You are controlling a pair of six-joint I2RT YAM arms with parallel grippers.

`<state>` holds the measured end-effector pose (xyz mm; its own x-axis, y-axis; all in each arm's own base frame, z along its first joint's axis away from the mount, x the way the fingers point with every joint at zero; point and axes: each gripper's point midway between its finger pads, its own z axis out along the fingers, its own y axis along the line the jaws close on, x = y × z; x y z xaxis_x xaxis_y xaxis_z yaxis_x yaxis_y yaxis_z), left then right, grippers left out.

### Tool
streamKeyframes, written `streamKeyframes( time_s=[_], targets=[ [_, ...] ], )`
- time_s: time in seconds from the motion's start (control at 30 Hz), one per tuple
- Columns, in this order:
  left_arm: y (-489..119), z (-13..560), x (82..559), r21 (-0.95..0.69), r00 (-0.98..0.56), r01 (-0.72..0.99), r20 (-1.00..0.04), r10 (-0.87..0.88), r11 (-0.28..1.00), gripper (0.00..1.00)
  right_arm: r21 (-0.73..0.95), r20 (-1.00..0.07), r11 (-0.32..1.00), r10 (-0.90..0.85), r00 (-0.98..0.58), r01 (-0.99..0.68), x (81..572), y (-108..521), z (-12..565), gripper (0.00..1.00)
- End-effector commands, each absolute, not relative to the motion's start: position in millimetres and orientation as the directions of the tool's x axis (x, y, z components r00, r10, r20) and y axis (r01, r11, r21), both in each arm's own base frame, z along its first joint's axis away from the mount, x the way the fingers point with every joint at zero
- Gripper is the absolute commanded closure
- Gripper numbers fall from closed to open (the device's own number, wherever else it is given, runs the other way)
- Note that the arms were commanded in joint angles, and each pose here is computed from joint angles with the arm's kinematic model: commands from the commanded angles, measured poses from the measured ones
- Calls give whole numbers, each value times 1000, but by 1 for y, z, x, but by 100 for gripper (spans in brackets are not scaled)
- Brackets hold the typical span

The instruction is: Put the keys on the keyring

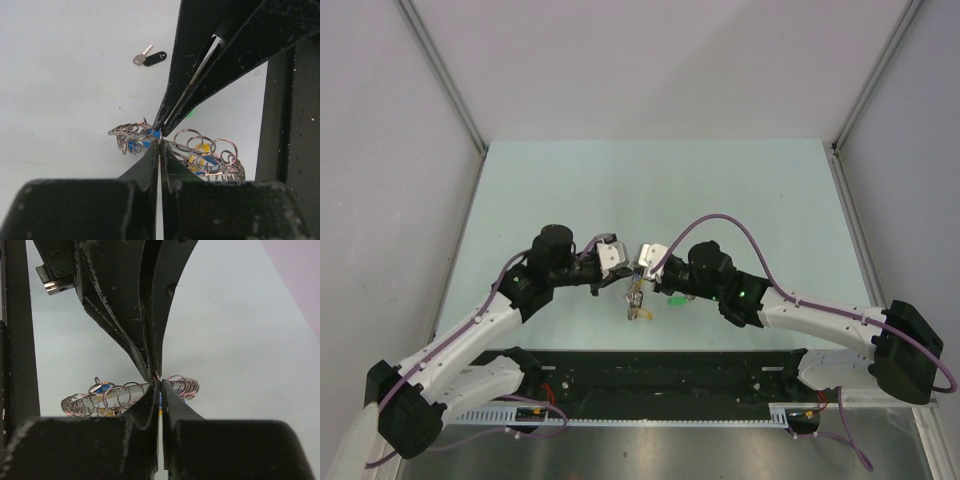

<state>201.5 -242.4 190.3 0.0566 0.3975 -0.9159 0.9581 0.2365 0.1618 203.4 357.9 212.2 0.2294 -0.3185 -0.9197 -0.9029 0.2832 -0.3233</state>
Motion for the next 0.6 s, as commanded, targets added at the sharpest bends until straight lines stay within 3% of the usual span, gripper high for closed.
streamKeyframes(
  time_s=[0.0,0.07,0.1,0.17,0.2,0.3,0.47,0.57],
  targets=[
    [-248,209,203,195,105,956,-925,364,221,100,-364,-929,314,-191,317,-877,202,364,271,100],
    [-249,208,202,188,99,955,-929,356,227,100,-350,-935,318,-185,304,-881,201,364,271,100],
    [-250,211,204,195,108,953,-934,340,233,100,-335,-940,323,-181,290,-885,202,363,271,88],
    [-250,206,200,162,80,956,-947,312,246,100,-301,-952,350,-171,256,-887,207,357,274,75],
    [-255,212,199,168,99,957,-956,277,237,100,-286,-956,359,-167,241,-888,209,354,275,62],
    [-259,212,196,132,77,963,-971,228,234,100,-238,-971,413,-135,199,-879,217,338,287,46],
    [-263,213,196,90,45,967,-981,187,240,100,-112,-993,562,-86,77,-820,248,297,297,42],
    [-266,214,195,71,31,970,-985,170,234,100,-5,-994,688,-84,-73,-725,280,262,275,41]
  ],
)
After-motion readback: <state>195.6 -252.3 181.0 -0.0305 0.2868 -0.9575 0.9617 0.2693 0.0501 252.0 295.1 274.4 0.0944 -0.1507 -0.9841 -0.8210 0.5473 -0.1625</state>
